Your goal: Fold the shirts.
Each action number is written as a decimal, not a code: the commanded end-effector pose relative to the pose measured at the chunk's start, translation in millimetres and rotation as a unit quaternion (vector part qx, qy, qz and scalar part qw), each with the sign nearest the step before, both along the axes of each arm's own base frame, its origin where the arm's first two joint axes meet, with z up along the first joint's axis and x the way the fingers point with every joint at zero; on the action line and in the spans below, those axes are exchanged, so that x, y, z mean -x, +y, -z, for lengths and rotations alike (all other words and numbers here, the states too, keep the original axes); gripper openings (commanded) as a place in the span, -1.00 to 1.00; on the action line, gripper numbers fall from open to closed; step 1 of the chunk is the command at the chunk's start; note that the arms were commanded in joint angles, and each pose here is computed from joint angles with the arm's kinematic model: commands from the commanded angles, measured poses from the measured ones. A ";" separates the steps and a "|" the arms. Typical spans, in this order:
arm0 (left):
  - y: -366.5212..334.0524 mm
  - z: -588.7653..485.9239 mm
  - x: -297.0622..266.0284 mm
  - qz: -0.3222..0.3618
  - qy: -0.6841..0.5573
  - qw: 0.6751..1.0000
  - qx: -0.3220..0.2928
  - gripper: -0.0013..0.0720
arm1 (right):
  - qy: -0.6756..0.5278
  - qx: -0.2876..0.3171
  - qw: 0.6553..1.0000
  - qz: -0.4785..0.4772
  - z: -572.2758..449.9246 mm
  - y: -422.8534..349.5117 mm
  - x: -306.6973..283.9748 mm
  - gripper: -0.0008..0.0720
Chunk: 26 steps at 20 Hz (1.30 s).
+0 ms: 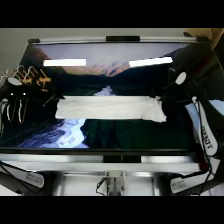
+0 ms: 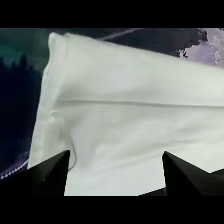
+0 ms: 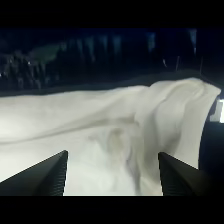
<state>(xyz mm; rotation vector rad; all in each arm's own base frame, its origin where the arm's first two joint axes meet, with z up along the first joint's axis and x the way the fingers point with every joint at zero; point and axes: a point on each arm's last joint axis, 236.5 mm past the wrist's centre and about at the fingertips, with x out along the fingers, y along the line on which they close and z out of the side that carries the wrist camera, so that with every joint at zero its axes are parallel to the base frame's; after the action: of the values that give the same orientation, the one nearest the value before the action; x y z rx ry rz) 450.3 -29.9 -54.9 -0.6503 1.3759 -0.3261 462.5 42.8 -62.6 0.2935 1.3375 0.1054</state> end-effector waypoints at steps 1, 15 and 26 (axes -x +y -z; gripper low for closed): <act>-3.3 -9.6 5.9 0.021 0.017 1.000 0.013 1.00 | 0.071 0.000 0.996 -0.045 7.9 -20.1 36.7 0.89; -14.0 -85.4 18.3 0.049 -0.037 0.998 0.005 1.00 | 0.130 -0.147 0.979 -0.045 52.8 21.0 45.9 0.89; -169.8 -84.5 26.7 0.158 -0.088 0.983 0.021 -0.83 | 0.050 -0.208 0.971 -0.101 -33.8 67.2 39.8 -0.79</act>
<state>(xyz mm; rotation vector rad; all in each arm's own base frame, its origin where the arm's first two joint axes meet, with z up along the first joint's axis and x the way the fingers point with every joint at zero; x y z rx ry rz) 421.4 -150.8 36.8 -0.4616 1.3485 -0.6199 426.2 98.0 -72.9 0.5187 1.4958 0.4863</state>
